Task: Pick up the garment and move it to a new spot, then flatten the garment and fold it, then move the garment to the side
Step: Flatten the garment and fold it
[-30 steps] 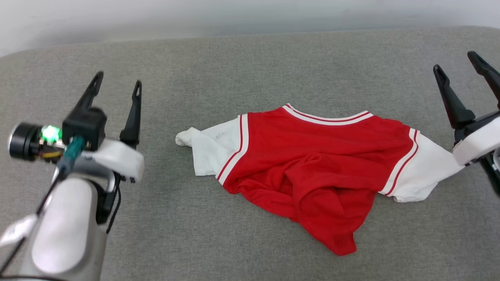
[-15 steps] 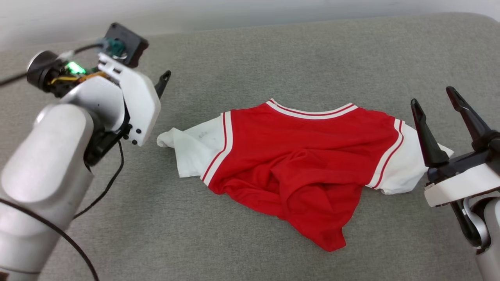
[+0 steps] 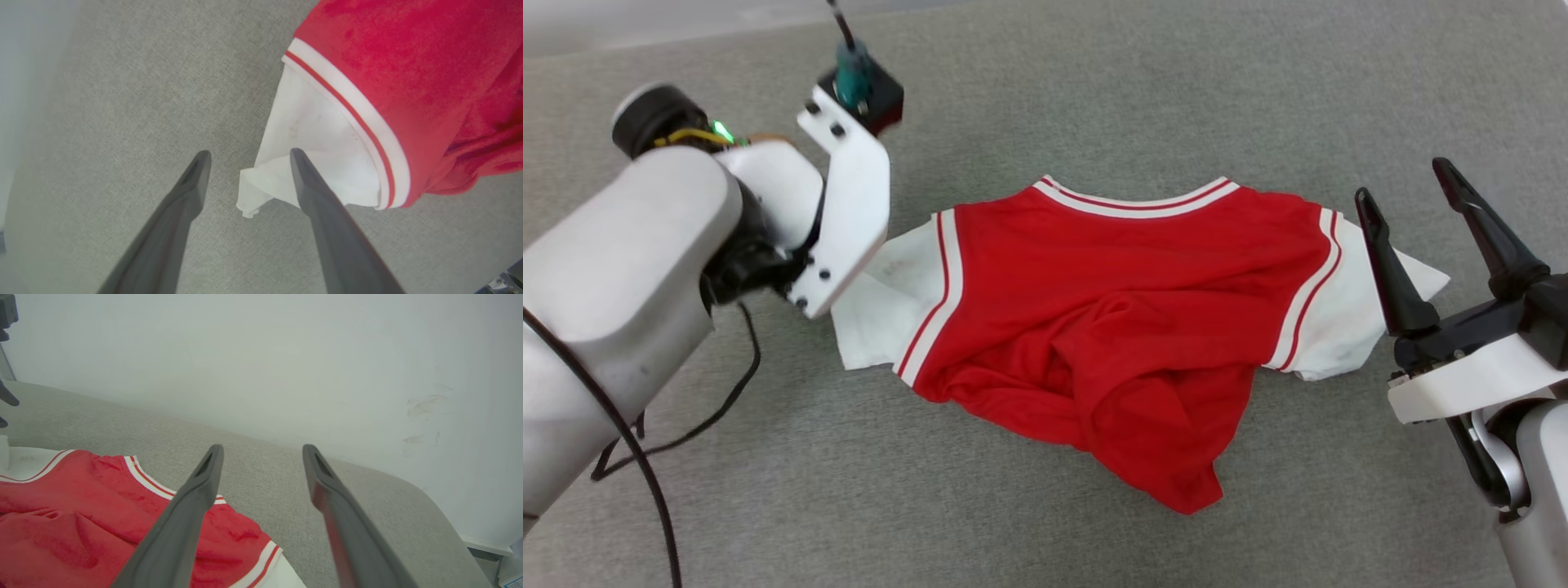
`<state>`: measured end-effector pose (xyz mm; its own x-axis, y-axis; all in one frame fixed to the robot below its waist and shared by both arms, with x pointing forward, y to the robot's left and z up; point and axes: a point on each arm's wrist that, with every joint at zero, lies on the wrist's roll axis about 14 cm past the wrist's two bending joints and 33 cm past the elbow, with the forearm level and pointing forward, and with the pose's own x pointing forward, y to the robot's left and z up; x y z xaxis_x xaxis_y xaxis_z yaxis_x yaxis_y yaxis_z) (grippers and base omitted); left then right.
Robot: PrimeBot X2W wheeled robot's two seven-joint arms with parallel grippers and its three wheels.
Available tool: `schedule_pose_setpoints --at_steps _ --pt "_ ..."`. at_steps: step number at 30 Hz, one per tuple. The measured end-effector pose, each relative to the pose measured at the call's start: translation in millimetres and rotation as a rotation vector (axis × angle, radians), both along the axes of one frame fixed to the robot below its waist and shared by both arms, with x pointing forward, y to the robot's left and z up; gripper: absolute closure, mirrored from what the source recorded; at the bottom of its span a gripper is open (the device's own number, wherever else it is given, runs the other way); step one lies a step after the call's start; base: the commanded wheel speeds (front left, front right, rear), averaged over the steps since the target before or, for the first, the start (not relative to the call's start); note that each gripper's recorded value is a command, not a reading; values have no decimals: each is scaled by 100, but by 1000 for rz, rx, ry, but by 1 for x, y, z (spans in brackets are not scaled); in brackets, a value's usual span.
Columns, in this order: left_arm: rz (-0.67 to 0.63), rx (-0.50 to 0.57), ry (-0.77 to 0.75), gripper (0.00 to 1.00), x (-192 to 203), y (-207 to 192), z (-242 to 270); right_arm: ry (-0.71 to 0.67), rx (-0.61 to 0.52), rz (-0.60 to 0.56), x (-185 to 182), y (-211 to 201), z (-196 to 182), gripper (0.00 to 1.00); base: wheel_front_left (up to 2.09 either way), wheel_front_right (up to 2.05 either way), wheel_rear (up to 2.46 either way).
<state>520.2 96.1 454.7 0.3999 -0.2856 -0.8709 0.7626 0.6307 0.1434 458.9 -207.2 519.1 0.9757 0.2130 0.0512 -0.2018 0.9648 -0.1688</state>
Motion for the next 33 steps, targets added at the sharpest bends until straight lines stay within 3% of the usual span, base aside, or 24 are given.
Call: schedule_pose_setpoints --at_steps 5,17,18,19,20,27,33 --pt "-84 66 135 0 -23 -5 -30 22 -3 -22 0 -7 -9 0 0 0 0" --pt "-131 154 289 0 -55 6 -78 38 1 -27 7 -8 -20 0 0 0 0" --pt "-132 152 287 37 -56 7 -79 42 2 -27 7 -8 -22 0 0 0 0" --pt "-130 141 284 96 -57 6 -78 44 3 -28 7 -8 -22 0 0 0 0" --pt "-130 141 284 100 -57 6 -78 44 3 -28 7 -8 -22 0 0 0 0" --pt "-107 16 183 100 -67 13 -60 20 25 -15 5 -2 -13 0 0 0 0" --pt "7 20 191 100 -109 67 -61 16 60 2 -5 8 -7 0 0 0 0"
